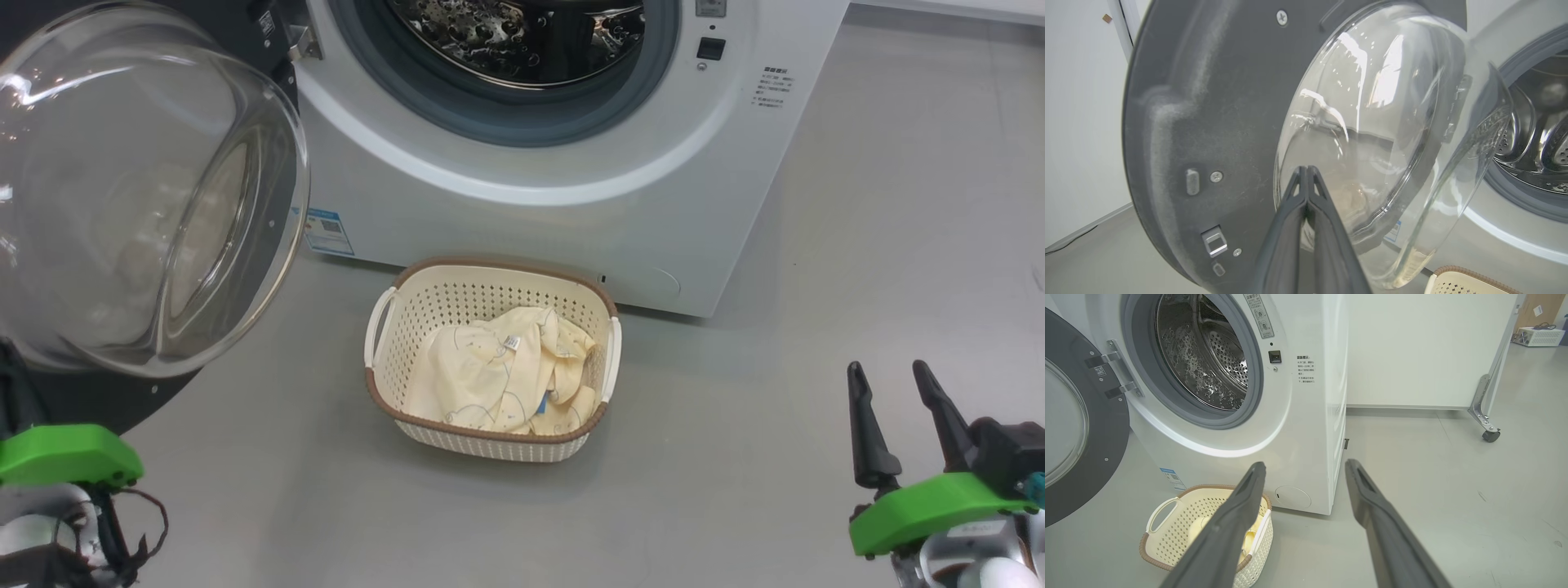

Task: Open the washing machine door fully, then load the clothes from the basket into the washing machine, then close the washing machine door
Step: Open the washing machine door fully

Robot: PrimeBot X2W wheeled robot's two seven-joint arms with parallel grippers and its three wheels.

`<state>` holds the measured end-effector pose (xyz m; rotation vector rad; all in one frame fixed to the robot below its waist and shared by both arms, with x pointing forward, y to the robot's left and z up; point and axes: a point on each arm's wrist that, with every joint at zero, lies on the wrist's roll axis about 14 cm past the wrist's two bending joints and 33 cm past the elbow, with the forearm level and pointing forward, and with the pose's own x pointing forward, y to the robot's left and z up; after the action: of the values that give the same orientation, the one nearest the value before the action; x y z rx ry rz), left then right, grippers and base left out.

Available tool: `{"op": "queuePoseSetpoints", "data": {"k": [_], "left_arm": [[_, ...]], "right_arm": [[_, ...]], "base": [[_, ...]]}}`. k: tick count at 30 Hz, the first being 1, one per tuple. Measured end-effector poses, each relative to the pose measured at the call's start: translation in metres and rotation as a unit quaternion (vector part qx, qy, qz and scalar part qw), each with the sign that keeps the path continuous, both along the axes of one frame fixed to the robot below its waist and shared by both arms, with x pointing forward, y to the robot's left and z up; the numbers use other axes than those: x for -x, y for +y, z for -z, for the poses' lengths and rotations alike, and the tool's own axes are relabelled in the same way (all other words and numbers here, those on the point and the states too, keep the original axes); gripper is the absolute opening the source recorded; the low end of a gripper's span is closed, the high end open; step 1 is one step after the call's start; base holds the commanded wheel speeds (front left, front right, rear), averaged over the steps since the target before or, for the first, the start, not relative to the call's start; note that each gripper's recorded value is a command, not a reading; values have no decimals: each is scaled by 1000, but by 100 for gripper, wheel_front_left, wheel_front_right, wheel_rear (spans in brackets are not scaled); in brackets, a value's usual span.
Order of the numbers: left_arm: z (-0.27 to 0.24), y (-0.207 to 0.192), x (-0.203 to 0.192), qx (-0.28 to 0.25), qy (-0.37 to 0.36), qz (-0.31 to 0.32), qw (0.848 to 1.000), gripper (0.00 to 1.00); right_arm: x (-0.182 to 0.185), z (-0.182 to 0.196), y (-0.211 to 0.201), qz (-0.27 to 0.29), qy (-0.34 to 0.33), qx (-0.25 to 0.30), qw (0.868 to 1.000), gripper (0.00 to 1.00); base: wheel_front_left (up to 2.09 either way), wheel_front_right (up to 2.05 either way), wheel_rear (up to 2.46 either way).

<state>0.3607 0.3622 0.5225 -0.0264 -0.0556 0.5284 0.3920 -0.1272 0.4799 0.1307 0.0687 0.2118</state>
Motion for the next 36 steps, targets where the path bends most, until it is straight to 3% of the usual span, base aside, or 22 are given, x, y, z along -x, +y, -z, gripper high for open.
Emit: {"op": "queuePoseSetpoints", "data": {"k": [8,9,10,11,12,13,14,15,36], "left_arm": [[-9,-42,-7,-3,-26,56,998,0],[-9,-50,-8,0,-28,65,997,5],[-7,-57,-8,4,-24,74,997,22],[-5,-64,-9,6,-19,84,996,22],[-4,-70,-10,8,-19,93,995,38],[-5,-77,-11,9,-19,103,994,55],[-4,-84,-13,9,-15,114,993,93],[-4,-92,-15,10,-15,125,992,100],[24,-208,-41,53,18,284,957,100]], "right_arm": [[2,-3,-6,9,-3,2,1000,100],[2,-3,-7,10,-3,2,1000,100],[2,-3,-8,11,-3,2,1000,100],[2,-2,-8,12,-2,2,1000,100],[3,-2,-9,13,-2,2,1000,100],[3,-2,-10,14,-1,2,1000,100],[3,-1,-10,15,-1,2,1000,100],[3,-1,-11,16,0,2,1000,100],[23,-4,-38,55,-4,18,998,100]], "base": [[0,0,0],[0,0,0],[0,0,0],[0,0,0],[0,0,0],[0,0,0],[0,0,0],[0,0,0],[0,0,0]]}}
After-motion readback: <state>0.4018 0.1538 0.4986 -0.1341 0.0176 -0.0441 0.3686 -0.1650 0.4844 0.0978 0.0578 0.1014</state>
